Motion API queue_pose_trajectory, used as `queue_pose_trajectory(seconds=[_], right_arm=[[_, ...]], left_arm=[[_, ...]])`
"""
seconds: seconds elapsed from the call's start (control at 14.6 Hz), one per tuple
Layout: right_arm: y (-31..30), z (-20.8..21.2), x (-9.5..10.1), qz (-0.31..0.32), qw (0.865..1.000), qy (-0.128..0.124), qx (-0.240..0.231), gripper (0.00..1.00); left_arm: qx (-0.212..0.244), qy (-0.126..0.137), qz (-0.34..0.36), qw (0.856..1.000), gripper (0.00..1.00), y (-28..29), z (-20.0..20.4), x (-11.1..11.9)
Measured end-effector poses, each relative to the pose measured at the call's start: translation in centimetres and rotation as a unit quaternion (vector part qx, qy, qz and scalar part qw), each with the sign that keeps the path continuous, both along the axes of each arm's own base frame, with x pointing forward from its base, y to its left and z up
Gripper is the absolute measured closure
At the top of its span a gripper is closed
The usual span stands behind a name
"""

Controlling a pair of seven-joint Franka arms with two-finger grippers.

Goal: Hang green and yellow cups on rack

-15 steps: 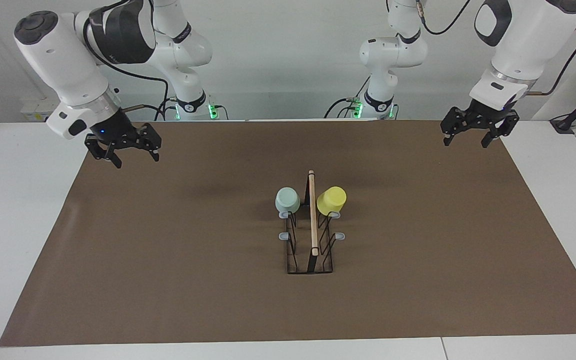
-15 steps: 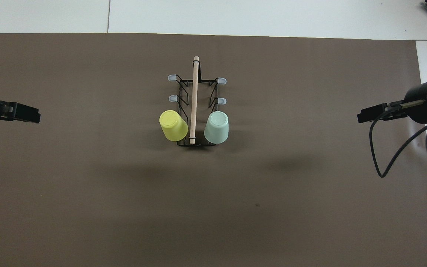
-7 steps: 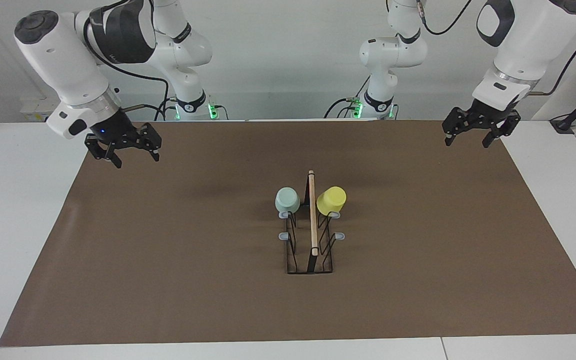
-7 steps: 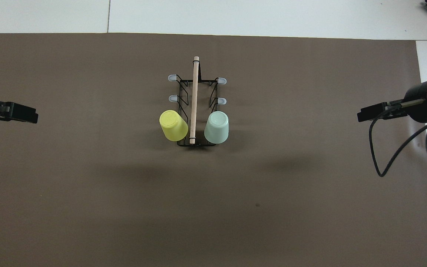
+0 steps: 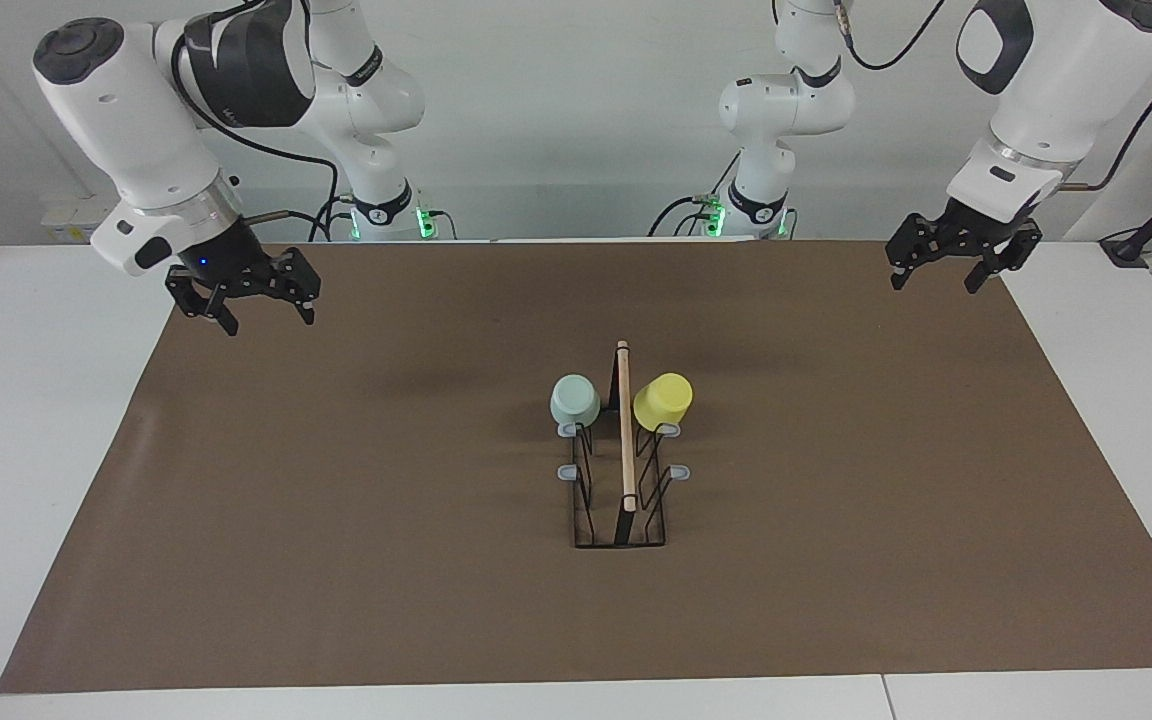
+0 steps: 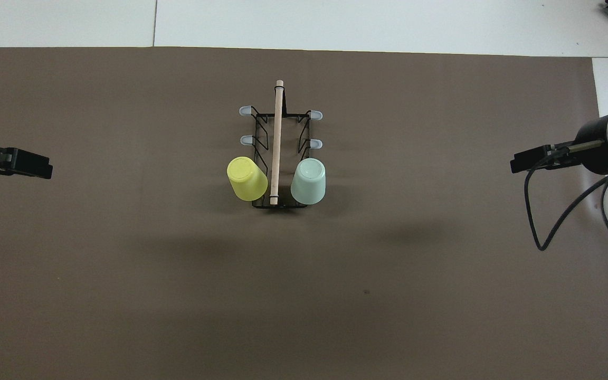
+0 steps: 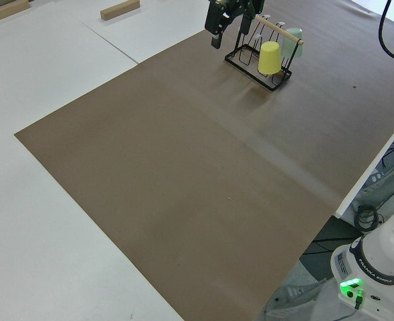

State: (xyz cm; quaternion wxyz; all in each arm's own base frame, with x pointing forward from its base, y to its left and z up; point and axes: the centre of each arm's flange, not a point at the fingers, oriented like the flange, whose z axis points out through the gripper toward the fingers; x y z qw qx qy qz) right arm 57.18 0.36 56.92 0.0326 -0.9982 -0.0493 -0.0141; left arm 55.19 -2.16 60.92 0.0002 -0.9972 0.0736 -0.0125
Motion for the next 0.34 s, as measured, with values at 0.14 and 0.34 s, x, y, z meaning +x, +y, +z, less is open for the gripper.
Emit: queue_pose_trajectory(seconds=[0.14, 0.34], right_arm=[[0.40, 0.30, -0.12, -0.016, 1.000, 0.007, -0.004, 0.00], [0.57, 0.44, -0.11, -0.023, 1.000, 0.009, -0.011, 0.00]], left_arm=[[0.000, -0.001, 0.000, 1.000, 0.00, 0.00, 0.09, -0.05], [-0.001, 0.000, 0.000, 1.000, 0.00, -0.01, 0.16, -0.12]])
